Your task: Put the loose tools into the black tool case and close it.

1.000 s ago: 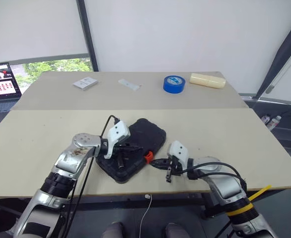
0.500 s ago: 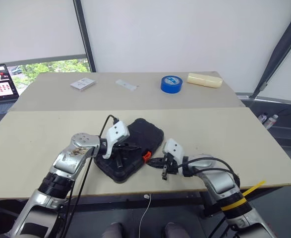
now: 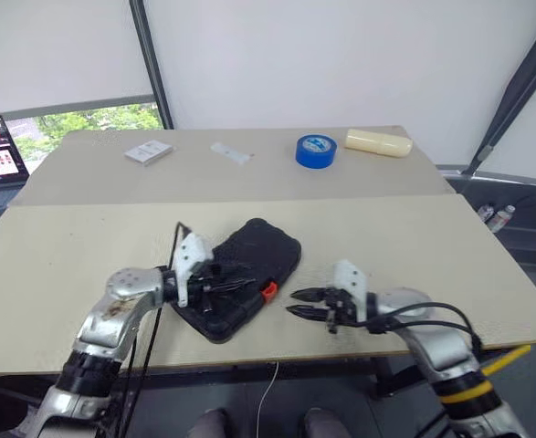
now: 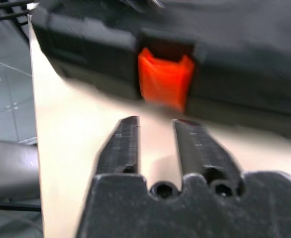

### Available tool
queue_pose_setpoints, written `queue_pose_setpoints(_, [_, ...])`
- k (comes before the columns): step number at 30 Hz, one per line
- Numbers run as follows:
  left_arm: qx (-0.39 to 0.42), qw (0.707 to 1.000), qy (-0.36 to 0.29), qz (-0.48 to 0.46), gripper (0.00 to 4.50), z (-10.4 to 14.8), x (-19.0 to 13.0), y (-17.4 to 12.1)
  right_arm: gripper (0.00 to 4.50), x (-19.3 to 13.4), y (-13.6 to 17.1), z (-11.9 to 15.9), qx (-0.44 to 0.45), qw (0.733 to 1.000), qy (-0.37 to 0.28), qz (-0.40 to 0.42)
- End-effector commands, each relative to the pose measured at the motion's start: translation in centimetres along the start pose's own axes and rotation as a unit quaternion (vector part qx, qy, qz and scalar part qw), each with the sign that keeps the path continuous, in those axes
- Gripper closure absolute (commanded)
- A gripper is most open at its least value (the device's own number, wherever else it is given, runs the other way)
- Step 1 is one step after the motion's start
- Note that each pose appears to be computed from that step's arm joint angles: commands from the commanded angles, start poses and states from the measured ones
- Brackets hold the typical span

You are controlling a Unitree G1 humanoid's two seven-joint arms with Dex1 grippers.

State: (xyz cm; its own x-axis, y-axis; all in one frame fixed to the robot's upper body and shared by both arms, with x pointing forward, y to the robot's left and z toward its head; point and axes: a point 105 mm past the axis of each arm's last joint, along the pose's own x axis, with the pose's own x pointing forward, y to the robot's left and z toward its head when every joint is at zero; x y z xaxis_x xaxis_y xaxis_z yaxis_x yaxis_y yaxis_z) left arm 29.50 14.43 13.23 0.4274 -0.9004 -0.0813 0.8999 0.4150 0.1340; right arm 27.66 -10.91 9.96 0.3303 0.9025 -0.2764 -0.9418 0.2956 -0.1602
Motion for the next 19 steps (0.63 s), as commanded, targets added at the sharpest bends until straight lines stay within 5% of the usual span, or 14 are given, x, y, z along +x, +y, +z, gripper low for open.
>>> queue_pose_setpoints(1, [0.039, 0.998, 0.005, 0.054, 1.03, 0.4, -5.1, 1.0, 1.37, -3.5, -0.8, 1.9, -0.085, 0.995, -0.044, -0.023])
queue_pose_setpoints(3, [0.035, 0.996, 0.039, 0.077, 0.26, -0.5, -7.5, 1.0, 0.63, -5.0, -1.5, 1.8, -0.099, 0.993, -0.046, -0.045])
queue_pose_setpoints(5, [0.043, 0.988, 0.077, 0.124, 0.0, -1.7, -10.1, 1.4, 0.06, -6.4, -2.1, 1.1, -0.113, 0.991, -0.029, -0.059])
queue_pose_setpoints(10, [0.029, 0.959, 0.158, 0.235, 0.0, -4.5, -16.1, 1.6, 0.06, -9.3, -3.4, -0.2, -0.141, 0.986, 0.006, -0.084])
queue_pose_setpoints(19, [0.045, 0.947, 0.172, 0.267, 0.0, -5.1, -17.1, 1.4, 0.06, -11.0, -4.9, -0.5, -0.16, 0.978, 0.005, -0.134])
